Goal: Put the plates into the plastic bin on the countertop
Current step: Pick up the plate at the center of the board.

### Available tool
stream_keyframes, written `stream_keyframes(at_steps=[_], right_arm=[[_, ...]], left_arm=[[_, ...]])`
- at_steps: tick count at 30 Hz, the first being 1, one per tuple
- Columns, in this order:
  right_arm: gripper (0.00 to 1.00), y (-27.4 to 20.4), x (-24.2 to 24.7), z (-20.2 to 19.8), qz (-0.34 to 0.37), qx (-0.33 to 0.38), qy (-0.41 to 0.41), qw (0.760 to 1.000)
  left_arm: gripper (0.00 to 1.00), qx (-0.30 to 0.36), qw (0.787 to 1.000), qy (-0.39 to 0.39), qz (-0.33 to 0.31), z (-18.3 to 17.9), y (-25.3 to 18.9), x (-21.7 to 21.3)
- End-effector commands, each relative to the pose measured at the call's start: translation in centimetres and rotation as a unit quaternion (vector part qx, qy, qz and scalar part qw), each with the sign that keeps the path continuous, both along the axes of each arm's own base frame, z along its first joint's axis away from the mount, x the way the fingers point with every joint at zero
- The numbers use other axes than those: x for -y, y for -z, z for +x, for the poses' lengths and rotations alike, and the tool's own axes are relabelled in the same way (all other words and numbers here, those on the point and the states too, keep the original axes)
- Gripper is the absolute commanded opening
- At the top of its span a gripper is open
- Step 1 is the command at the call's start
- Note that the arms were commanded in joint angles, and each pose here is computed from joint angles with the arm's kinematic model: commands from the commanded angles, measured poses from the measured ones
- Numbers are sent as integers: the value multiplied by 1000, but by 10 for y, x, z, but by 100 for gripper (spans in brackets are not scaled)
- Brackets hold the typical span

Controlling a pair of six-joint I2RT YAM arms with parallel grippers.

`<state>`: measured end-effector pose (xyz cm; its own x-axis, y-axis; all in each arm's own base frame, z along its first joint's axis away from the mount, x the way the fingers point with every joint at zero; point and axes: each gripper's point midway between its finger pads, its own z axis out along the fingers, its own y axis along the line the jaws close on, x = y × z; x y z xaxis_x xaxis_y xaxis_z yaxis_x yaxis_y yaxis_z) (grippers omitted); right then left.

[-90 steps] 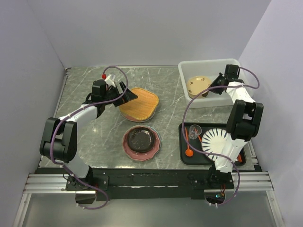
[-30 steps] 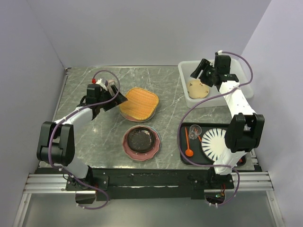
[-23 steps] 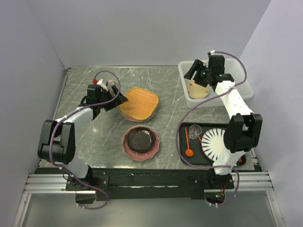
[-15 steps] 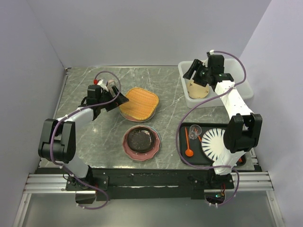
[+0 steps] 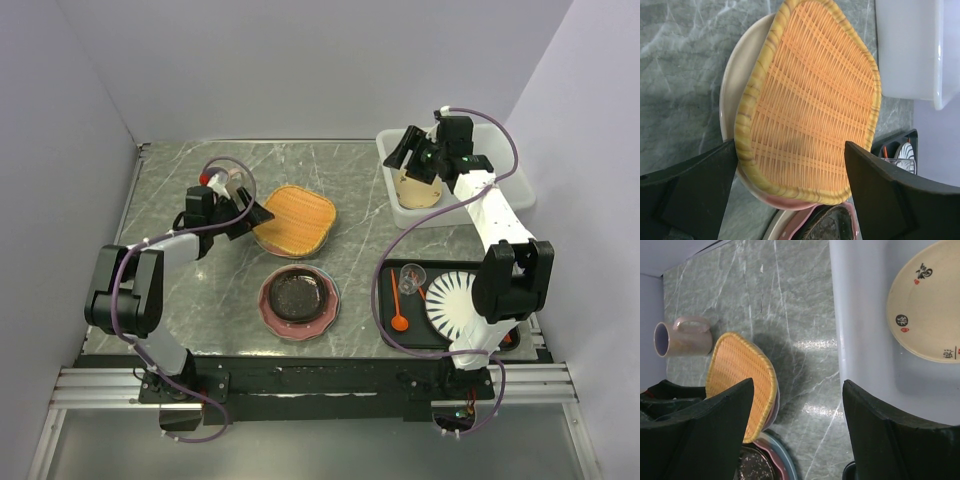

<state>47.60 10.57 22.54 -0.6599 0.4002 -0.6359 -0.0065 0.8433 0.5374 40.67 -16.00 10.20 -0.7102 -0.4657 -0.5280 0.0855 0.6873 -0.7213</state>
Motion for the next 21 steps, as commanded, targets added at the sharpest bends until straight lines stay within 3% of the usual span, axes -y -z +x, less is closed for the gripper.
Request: stream_keyframes(at_steps=[1, 10, 12, 16, 21], right_arm=[[78, -40, -16, -1, 16, 58, -31, 998], [78, -47, -35, -9, 53, 76, -74, 993], [78, -48, -40, -12, 60, 78, -85, 992], [78, -51, -53, -19, 74, 87, -111, 987], [78, -50, -70, -25, 78, 86, -140, 983]], left_arm=[[88, 26, 998, 40, -43, -4, -13, 17], [76, 15, 994, 58, -86, -4, 5, 27], [67, 11, 994, 58, -87, -4, 11, 27], [40, -2, 995, 56, -85, -5, 24, 27], [18, -3, 995, 56, -84, -5, 24, 27]])
